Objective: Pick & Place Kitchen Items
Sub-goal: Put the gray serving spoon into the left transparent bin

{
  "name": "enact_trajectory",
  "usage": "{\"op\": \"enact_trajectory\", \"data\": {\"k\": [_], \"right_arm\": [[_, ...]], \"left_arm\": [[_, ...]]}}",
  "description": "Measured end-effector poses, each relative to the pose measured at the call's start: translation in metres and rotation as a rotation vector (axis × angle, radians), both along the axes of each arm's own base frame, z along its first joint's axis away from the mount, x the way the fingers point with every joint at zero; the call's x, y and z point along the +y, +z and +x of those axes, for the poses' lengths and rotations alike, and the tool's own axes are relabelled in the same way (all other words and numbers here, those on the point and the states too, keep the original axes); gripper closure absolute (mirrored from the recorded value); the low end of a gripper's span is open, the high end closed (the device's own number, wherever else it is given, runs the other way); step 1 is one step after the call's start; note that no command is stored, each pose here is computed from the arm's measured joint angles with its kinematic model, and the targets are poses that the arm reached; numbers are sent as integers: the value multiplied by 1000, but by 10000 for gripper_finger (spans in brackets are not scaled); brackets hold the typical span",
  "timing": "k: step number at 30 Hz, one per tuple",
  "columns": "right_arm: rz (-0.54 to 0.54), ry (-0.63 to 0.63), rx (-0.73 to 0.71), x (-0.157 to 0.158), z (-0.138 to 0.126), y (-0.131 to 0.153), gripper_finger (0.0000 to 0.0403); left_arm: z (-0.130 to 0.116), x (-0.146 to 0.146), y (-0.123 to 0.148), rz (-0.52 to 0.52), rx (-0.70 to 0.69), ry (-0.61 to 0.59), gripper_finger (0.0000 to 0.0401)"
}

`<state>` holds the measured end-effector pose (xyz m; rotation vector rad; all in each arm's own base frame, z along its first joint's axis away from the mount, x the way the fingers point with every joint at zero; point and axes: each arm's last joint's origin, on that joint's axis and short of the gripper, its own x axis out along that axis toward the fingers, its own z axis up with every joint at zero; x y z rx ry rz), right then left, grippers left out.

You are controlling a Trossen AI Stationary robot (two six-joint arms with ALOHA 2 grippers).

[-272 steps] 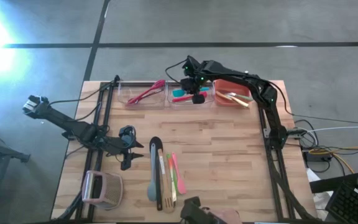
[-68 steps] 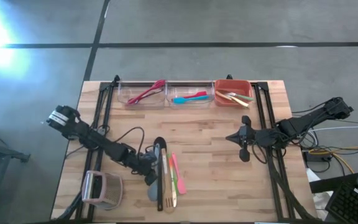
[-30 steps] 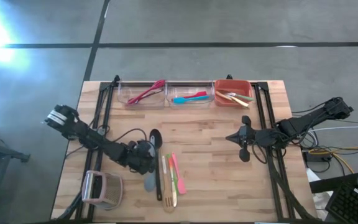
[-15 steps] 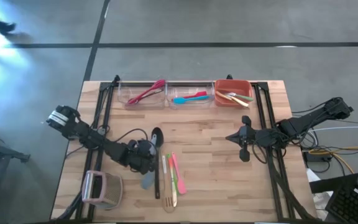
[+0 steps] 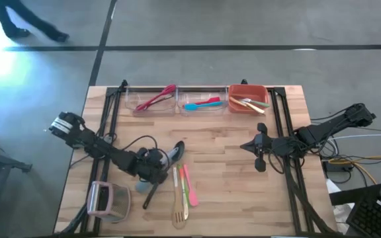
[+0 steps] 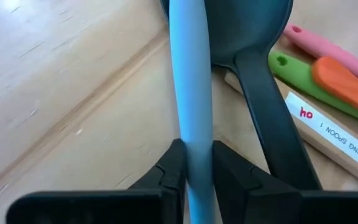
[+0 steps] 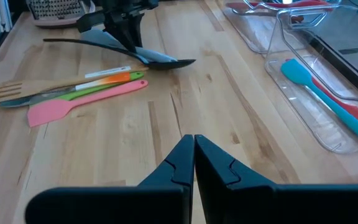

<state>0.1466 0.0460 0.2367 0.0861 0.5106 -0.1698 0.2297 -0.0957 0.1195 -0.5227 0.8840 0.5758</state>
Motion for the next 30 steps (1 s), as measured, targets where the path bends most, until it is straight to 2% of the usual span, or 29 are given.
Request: {"op": "enact_trajectory", "data": {"k": [8,19,30], "right_arm": [[1,0,-1,0,0,0,394],[0,1,-1,0,0,0,394],[0,1,0,0,0,0,394]], "left_arm": [[11,-6,17,29,-18,-123,345],[25,-12,39,35,-80,-211,345],[30,-4,45,59,-63,-291,345]]}}
